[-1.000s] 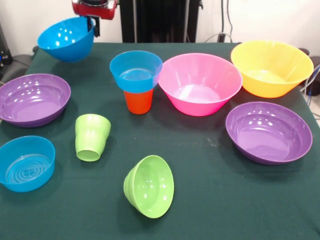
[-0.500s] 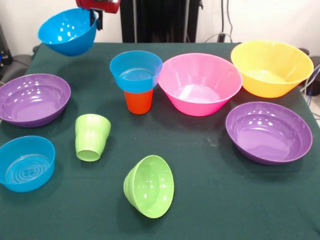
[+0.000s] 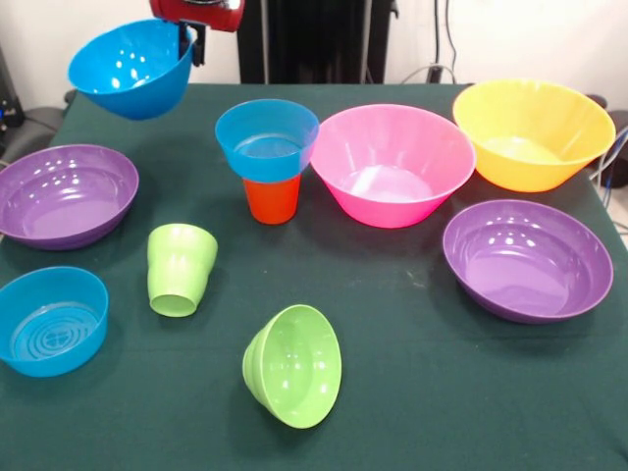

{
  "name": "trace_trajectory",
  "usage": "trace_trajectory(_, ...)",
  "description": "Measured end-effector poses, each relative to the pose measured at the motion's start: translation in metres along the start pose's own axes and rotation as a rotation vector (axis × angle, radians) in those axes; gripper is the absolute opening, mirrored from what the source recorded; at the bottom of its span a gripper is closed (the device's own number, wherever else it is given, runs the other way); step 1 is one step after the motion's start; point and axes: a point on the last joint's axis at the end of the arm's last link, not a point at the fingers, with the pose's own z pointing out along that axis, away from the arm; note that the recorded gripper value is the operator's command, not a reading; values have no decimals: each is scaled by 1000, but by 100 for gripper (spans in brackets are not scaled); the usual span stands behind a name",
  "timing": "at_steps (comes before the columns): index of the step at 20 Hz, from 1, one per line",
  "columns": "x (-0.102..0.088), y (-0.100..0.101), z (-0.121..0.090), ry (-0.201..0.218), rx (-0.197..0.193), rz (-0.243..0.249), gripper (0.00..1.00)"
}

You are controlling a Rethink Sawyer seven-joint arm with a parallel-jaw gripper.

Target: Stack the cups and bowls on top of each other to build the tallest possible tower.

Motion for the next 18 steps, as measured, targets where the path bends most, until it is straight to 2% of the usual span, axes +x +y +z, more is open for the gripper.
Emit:
trace_trajectory(6,-22,10,-18,8,8,-2,0)
trace_trajectory(11,-31,17,-30,19,22,-12,0)
trace_trajectory(18,-45,33,-60,37,54,-36,0)
